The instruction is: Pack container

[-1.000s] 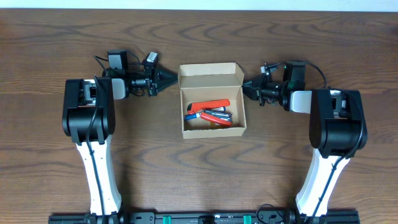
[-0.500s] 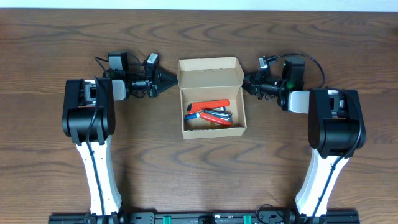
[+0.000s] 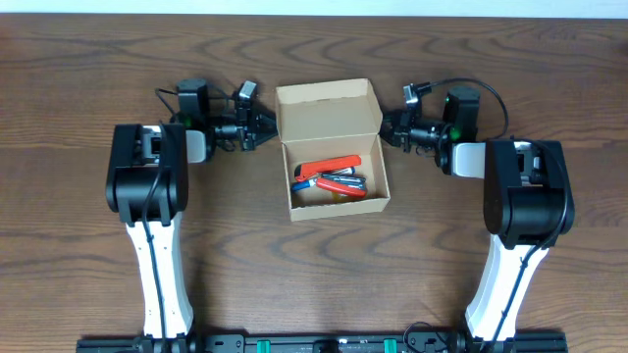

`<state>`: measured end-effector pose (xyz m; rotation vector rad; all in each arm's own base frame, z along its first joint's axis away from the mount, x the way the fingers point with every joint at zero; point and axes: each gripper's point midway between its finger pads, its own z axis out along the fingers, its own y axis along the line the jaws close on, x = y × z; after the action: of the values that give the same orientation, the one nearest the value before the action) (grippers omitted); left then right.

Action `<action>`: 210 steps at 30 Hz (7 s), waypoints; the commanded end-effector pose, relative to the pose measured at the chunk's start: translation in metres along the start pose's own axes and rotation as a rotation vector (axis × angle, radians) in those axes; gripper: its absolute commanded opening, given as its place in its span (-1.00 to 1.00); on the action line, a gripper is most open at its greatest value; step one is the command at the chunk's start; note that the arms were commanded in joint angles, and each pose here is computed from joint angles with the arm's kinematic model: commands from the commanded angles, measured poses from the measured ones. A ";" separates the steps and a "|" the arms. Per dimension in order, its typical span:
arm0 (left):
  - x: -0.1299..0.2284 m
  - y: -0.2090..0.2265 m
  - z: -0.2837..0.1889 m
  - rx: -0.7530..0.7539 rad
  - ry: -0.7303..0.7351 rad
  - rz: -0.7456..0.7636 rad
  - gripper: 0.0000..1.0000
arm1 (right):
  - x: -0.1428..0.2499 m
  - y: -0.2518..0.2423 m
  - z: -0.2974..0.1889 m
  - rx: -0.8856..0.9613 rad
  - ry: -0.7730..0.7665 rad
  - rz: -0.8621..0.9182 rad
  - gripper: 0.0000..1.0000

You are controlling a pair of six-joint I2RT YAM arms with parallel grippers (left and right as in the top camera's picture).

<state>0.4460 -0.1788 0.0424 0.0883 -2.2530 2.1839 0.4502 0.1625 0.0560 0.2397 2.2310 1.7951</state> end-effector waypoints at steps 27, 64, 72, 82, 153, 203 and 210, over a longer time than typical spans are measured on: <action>0.005 -0.061 0.009 0.046 0.036 0.092 -0.88 | -0.014 0.063 -0.004 0.035 0.032 -0.176 -0.97; 0.081 -0.137 0.010 0.055 0.056 0.293 -0.88 | -0.017 0.028 -0.082 0.484 -0.035 -0.179 -0.98; 0.104 -0.166 0.007 0.060 0.055 0.385 -0.88 | -0.023 0.046 -0.085 0.484 -0.055 -0.229 -0.98; 0.143 -0.193 0.004 0.067 0.057 0.502 -0.88 | -0.034 0.101 -0.098 0.542 -0.108 -0.405 -0.97; 0.079 -0.263 -0.183 -1.585 -0.420 0.631 0.92 | 0.148 0.135 -0.002 1.012 0.607 -1.002 -0.97; 0.077 -0.264 -0.190 -1.556 -0.483 0.573 0.91 | -0.007 0.111 -0.065 1.082 -0.172 -0.578 -0.70; 0.075 -0.264 -0.223 -1.423 -0.568 0.489 0.91 | -0.070 0.124 -0.165 1.242 -0.356 -0.610 -0.57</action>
<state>0.3775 0.0260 0.3041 0.0609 -3.7462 -0.0904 0.4601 0.0451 0.1958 0.0792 2.4679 0.0395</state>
